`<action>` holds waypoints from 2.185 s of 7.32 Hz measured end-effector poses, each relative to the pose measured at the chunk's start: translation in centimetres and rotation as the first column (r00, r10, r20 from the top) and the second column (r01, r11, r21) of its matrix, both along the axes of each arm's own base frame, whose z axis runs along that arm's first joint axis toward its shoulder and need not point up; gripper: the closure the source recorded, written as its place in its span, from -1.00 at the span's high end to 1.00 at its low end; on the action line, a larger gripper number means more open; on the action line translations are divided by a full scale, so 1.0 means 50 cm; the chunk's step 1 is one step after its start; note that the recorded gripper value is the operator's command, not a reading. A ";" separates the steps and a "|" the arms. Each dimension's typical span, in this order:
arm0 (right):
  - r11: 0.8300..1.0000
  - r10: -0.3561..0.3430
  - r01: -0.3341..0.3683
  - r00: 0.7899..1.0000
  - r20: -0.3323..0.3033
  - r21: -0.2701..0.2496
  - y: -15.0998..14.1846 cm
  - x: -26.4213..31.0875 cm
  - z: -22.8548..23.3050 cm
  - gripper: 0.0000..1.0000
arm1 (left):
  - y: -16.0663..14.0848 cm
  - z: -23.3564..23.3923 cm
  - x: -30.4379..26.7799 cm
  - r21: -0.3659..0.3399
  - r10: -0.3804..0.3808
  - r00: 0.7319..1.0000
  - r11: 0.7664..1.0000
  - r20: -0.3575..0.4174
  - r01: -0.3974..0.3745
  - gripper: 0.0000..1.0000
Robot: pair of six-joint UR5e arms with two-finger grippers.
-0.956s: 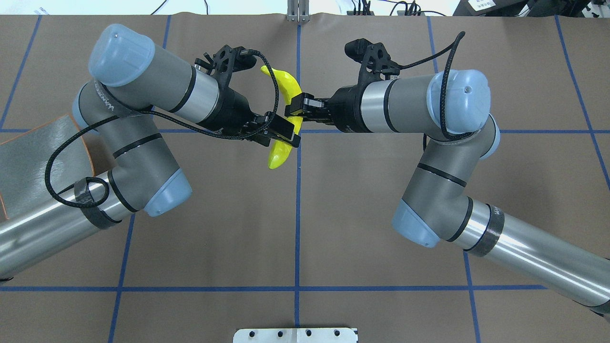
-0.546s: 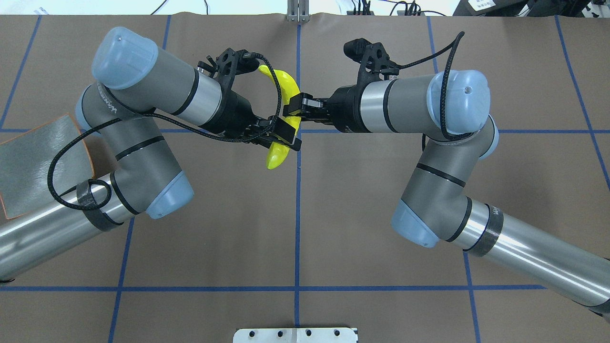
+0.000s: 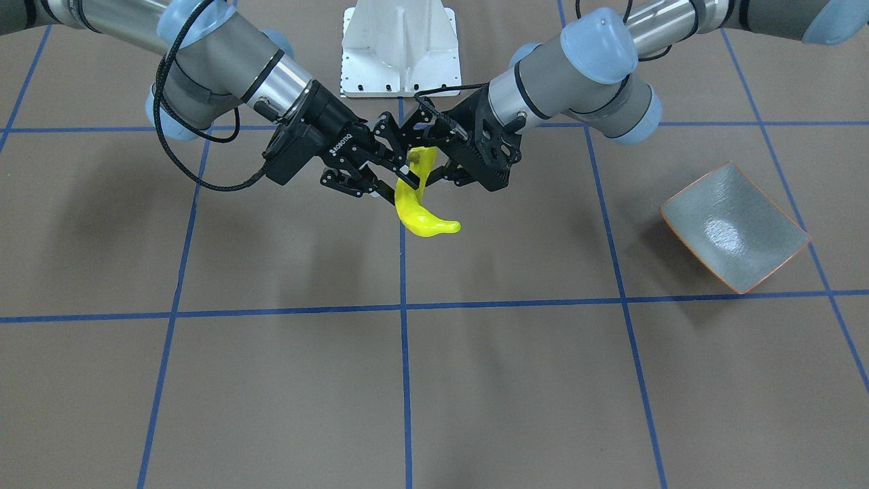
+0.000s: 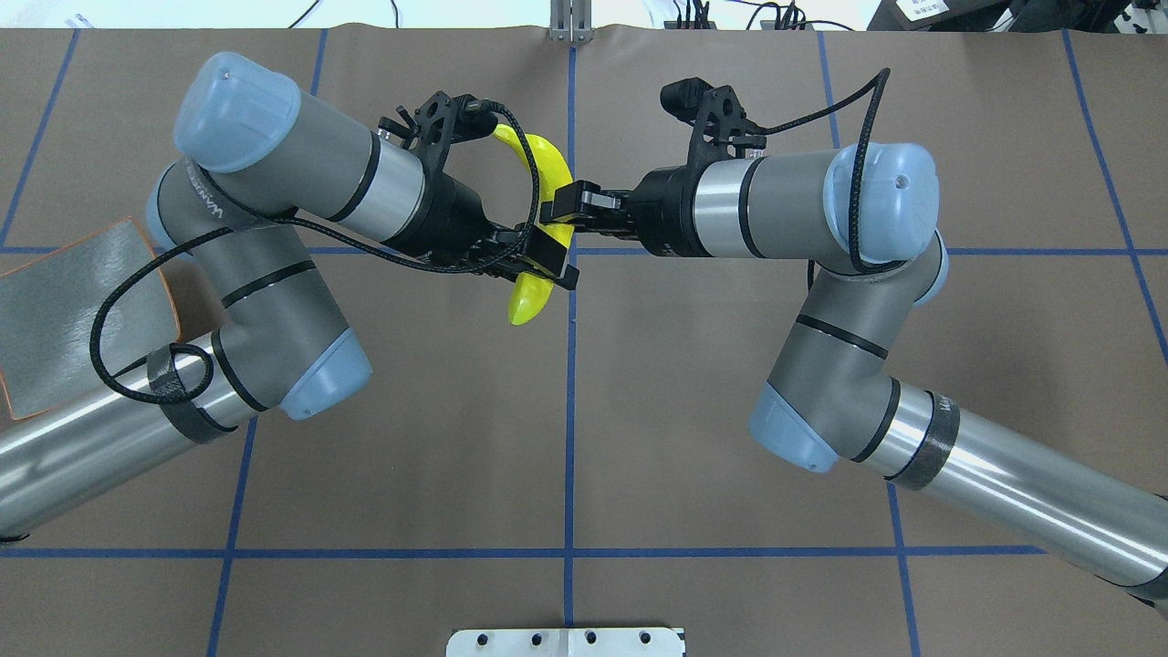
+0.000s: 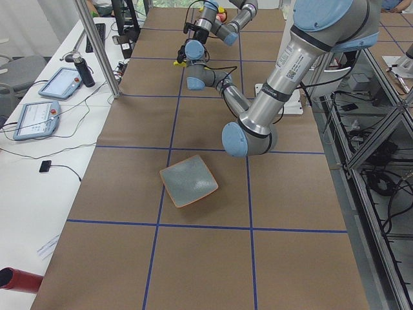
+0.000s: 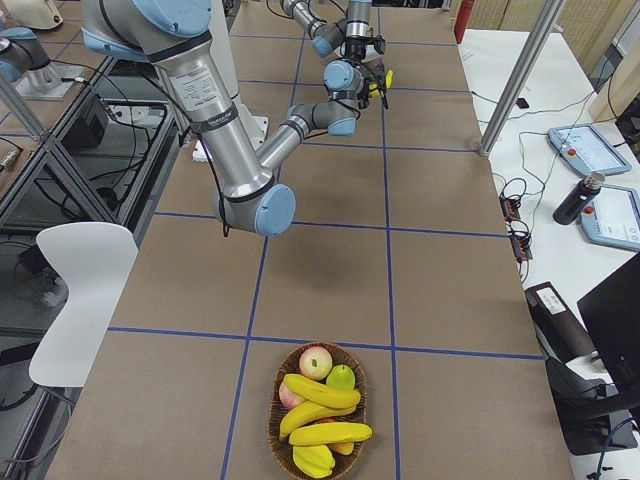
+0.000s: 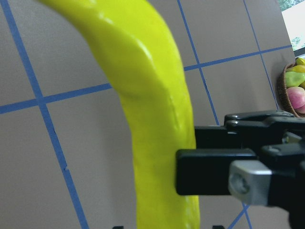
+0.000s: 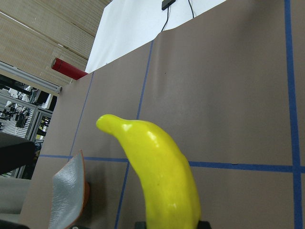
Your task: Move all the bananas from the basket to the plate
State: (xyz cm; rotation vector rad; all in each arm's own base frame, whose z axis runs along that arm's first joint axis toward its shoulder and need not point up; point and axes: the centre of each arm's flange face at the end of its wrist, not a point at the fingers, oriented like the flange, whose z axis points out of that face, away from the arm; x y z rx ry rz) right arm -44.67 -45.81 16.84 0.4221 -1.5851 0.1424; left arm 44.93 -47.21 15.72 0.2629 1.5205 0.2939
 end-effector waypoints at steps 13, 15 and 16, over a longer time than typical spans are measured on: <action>0.997 0.071 -0.070 0.997 0.024 -0.007 0.008 0.159 0.171 1.00 | 0.004 0.213 -0.114 -0.123 -0.024 0.994 0.992 0.107 0.037 -1.00; 0.989 0.127 -0.132 0.989 -0.072 -0.066 -0.011 0.235 0.301 1.00 | -0.049 0.345 -0.244 -0.185 -0.104 0.973 0.972 0.208 0.143 -1.00; 0.985 0.142 -0.151 0.985 -0.101 -0.084 -0.019 0.250 0.333 1.00 | -0.047 0.450 -0.326 -0.171 -0.135 0.953 0.967 0.272 0.186 -1.00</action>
